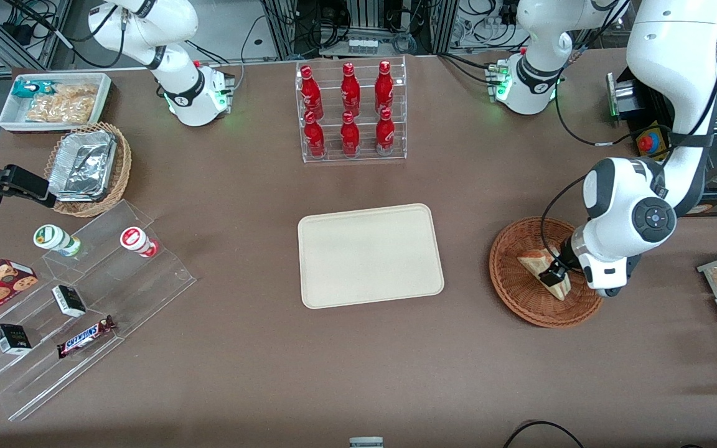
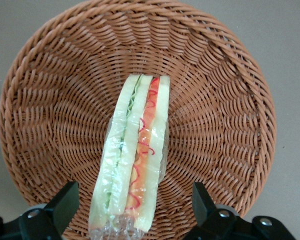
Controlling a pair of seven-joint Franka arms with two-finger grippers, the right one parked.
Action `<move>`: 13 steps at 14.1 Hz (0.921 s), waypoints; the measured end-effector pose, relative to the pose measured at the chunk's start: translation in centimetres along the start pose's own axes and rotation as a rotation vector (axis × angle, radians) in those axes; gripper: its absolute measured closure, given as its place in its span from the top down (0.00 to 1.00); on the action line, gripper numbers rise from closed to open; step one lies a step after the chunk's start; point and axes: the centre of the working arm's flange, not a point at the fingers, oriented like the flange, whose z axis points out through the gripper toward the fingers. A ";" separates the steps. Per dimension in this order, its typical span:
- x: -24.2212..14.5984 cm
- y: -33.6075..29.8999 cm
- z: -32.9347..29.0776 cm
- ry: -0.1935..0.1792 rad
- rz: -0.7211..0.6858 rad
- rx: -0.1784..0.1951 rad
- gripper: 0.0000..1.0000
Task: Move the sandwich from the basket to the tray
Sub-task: 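Lower the left gripper and close it on the wrapped sandwich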
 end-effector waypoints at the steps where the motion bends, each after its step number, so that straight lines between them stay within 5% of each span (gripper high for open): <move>1: -0.1 0.1 0.4 -0.001 0.003 0.000 1.00; 6: -0.5 0.7 2.3 -0.011 0.012 0.002 0.96; 13: -0.3 1.0 1.5 0.000 0.044 -0.011 0.29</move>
